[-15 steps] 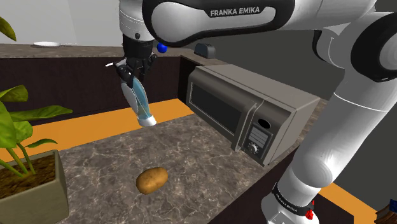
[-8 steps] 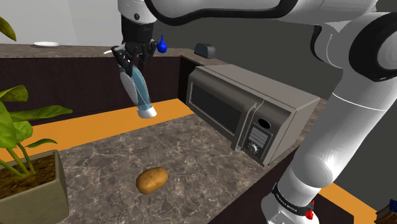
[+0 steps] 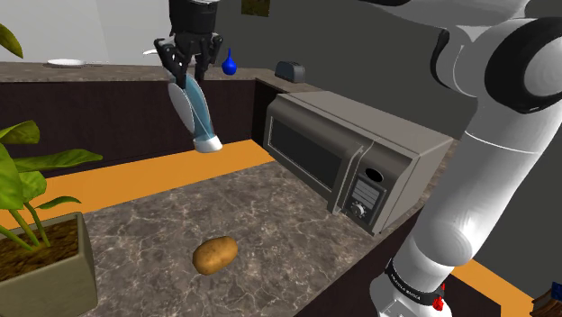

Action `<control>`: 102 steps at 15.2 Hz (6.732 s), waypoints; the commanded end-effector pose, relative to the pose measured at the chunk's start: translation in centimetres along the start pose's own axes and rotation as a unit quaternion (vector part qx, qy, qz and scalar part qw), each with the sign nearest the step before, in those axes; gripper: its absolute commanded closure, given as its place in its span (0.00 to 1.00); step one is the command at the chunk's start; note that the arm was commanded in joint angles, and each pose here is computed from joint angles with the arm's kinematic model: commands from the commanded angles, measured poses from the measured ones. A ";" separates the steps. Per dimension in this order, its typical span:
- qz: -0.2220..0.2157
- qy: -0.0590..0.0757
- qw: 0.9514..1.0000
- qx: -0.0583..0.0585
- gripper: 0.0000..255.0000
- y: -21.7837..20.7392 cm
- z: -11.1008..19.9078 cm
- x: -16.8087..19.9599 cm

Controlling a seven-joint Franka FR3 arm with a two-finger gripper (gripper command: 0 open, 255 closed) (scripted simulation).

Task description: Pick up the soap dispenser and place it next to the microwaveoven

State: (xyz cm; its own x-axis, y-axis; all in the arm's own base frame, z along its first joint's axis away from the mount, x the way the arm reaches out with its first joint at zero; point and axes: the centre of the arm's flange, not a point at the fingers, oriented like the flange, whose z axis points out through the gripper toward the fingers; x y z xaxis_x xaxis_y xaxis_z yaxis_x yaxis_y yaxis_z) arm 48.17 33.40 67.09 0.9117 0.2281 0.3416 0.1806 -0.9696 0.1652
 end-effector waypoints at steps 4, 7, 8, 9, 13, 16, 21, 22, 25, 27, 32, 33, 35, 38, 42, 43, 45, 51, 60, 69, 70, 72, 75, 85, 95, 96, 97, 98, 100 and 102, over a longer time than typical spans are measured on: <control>0.000 0.000 1.000 0.000 1.00 0.4 -2.4 0.8; 0.000 0.000 1.000 0.000 1.00 0.7 -3.9 1.4; 0.000 0.000 1.000 0.000 1.00 0.8 -4.4 1.5; 0.000 0.000 1.000 0.000 1.00 0.8 -4.9 1.7; 0.000 0.000 1.000 0.000 1.00 1.2 -6.8 2.4; 0.000 0.000 1.000 0.000 1.00 1.4 -8.3 3.0; 0.000 0.000 1.000 0.000 1.00 1.9 -10.7 3.9; 0.000 0.000 1.000 0.000 1.00 1.9 -10.8 3.9; 0.000 0.000 1.000 0.000 1.00 5.0 -11.2 1.4; 0.000 0.000 1.000 0.000 1.00 7.0 -11.4 -0.2; 0.000 0.000 1.000 0.000 1.00 12.1 -12.1 -4.4; 0.000 0.000 1.000 0.000 1.00 13.1 -12.2 -5.2; 0.000 0.000 1.000 0.000 1.00 15.1 -12.5 -6.9; 0.000 0.000 1.000 0.000 1.00 18.2 -12.9 -9.3; 0.000 0.000 1.000 0.000 1.00 22.3 -13.4 -12.7; 0.000 0.000 1.000 0.000 1.00 23.4 -13.5 -13.5; 0.000 0.000 1.000 0.000 1.00 23.2 -12.5 -13.9; 0.000 0.000 1.000 0.000 1.00 22.7 -9.6 -15.0; 0.000 0.000 1.000 0.000 1.00 21.9 -5.2 -16.6; 0.000 0.000 1.000 0.000 1.00 21.1 -0.8 -18.2; 0.000 0.000 1.000 0.000 1.00 21.0 -0.3 -18.4; 0.000 0.000 1.000 0.000 1.00 20.8 0.6 -18.8; 0.000 0.000 1.000 0.000 1.00 20.6 2.1 -19.3; 0.000 0.000 1.000 0.000 1.00 19.7 7.0 -21.1; 0.000 0.000 1.000 0.000 1.00 18.8 11.9 -22.9; 0.000 0.000 1.000 0.000 1.00 18.7 12.4 -23.1; 0.000 0.000 1.000 0.000 1.00 18.7 12.9 -23.3; 0.000 0.000 1.000 0.000 1.00 18.6 13.3 -23.5; 0.000 0.000 1.000 0.000 1.00 18.4 14.3 -23.8; 0.000 0.000 1.000 0.000 1.00 18.2 15.3 -24.2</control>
State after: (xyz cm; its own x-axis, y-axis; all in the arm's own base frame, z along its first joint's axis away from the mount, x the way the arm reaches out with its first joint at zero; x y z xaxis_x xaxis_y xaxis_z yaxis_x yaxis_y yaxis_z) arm 35.01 8.79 48.17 0.9123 0.2277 0.3405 0.1804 -0.9696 0.1652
